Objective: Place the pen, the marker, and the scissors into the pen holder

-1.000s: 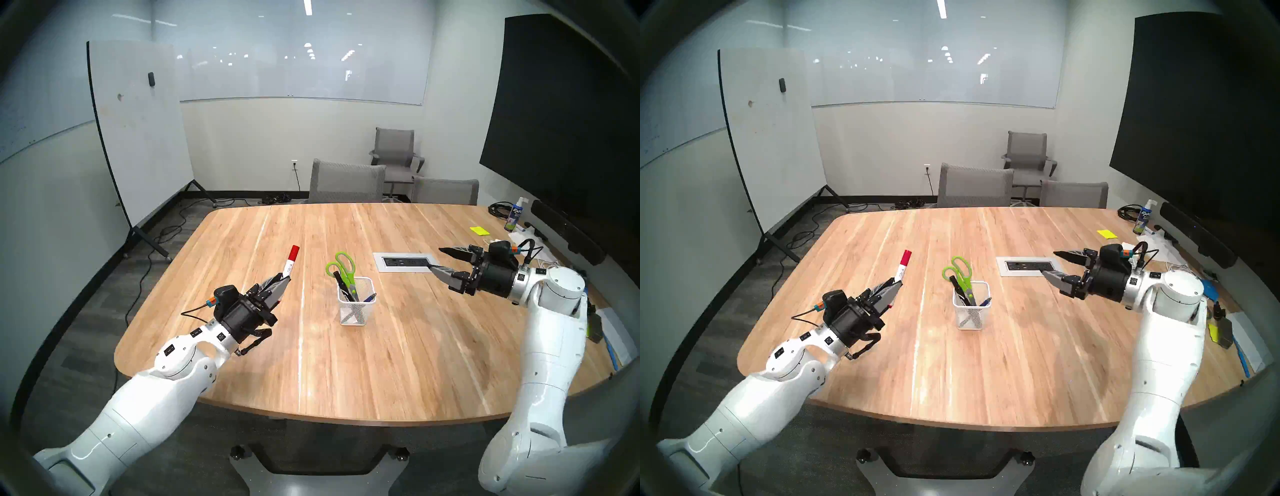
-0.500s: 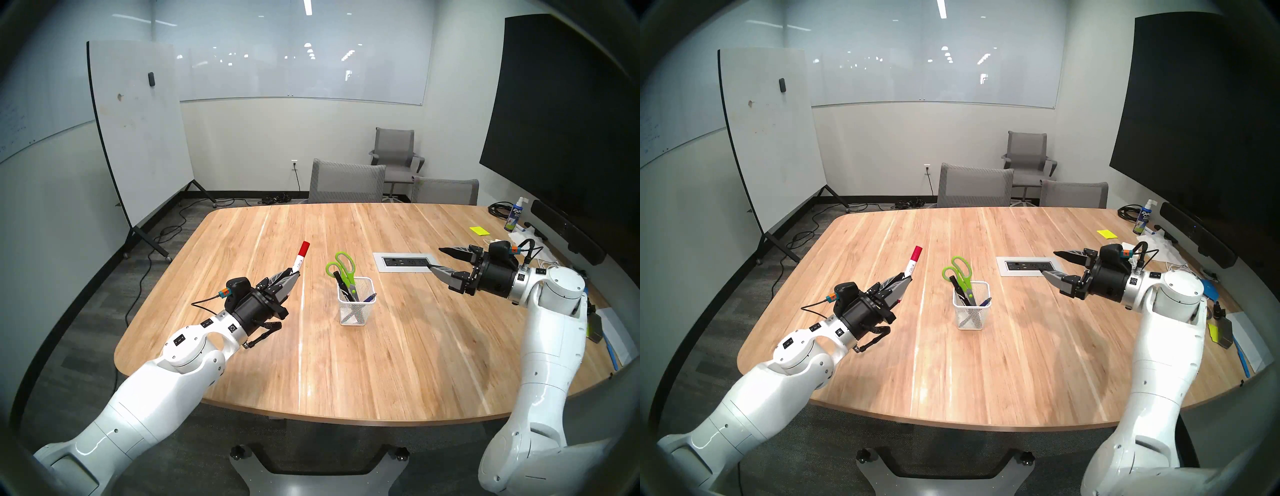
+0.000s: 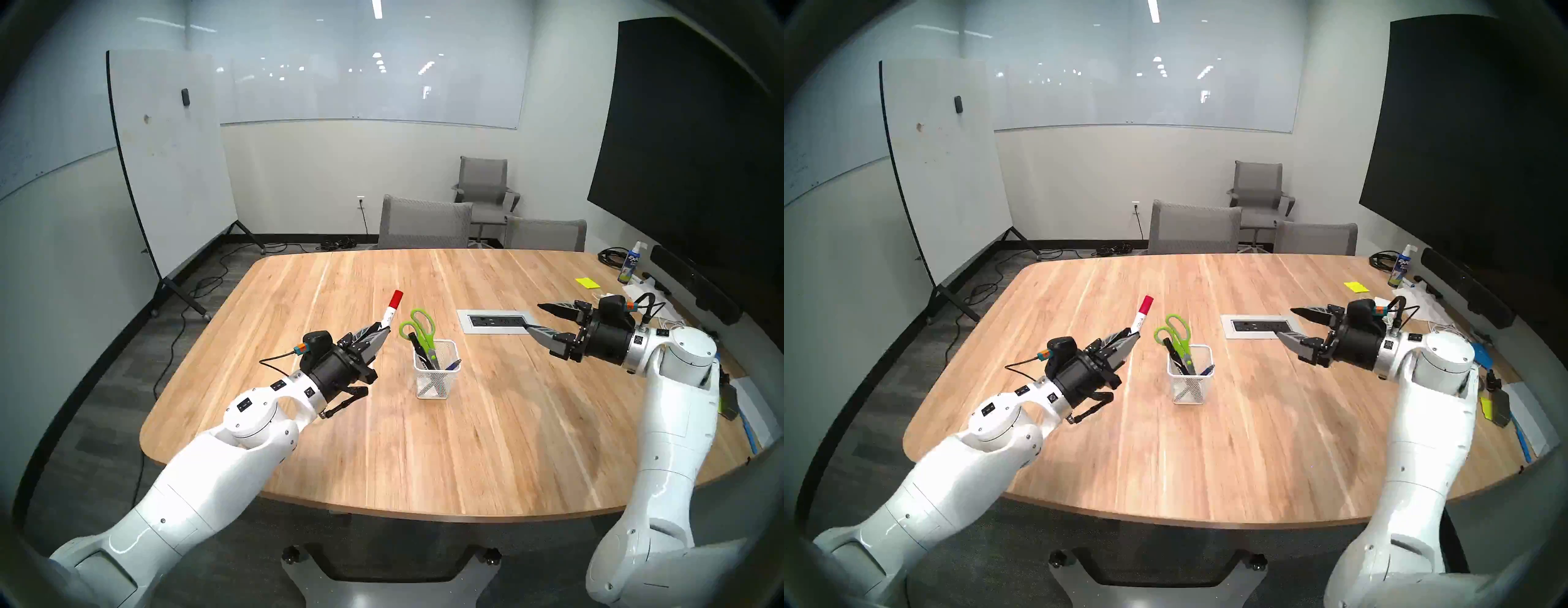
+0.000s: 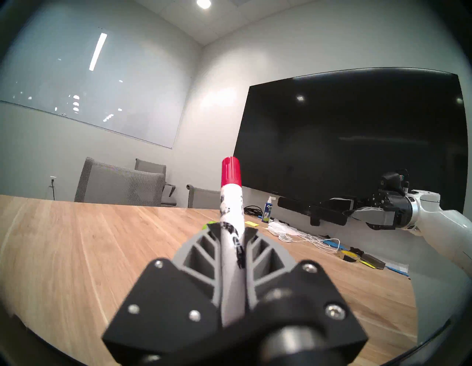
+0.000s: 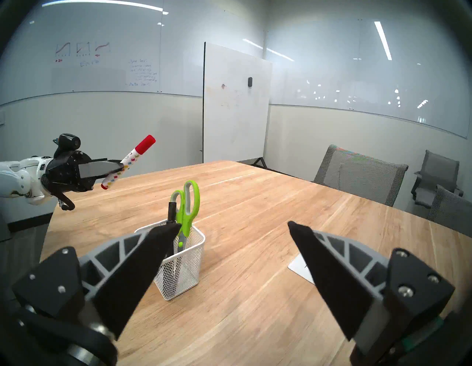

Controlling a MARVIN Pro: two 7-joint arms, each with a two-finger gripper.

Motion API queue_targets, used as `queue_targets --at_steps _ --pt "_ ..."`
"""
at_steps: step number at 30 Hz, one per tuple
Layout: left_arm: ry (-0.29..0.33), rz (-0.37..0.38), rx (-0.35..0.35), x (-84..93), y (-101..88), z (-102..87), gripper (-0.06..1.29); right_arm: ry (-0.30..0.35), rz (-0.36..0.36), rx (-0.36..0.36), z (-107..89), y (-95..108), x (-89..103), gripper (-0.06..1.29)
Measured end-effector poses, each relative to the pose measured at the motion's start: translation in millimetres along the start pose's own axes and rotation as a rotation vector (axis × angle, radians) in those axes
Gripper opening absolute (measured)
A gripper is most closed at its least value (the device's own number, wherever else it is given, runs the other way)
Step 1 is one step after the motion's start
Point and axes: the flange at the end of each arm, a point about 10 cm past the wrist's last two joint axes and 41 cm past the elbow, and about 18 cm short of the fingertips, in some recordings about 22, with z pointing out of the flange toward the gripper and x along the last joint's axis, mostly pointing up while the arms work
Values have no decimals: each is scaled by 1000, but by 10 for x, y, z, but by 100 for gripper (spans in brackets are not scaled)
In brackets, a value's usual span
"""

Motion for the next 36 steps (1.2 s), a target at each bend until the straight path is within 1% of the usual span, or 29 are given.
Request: queue_targets --at_steps 5,13,16,22,28,36 --pt "15 2 -4 39 0 71 13 0 0 0 0 0 0 120" --pt "43 10 -11 149 -1 177 13 0 0 0 0 0 0 120" --pt "53 19 -13 196 23 245 13 0 0 0 0 0 0 120" --pt "60 29 -30 266 149 433 13 0 0 0 0 0 0 120" --pt "57 33 -49 297 279 598 13 0 0 0 0 0 0 120" --pt "48 39 -74 310 426 695 13 0 0 0 0 0 0 120"
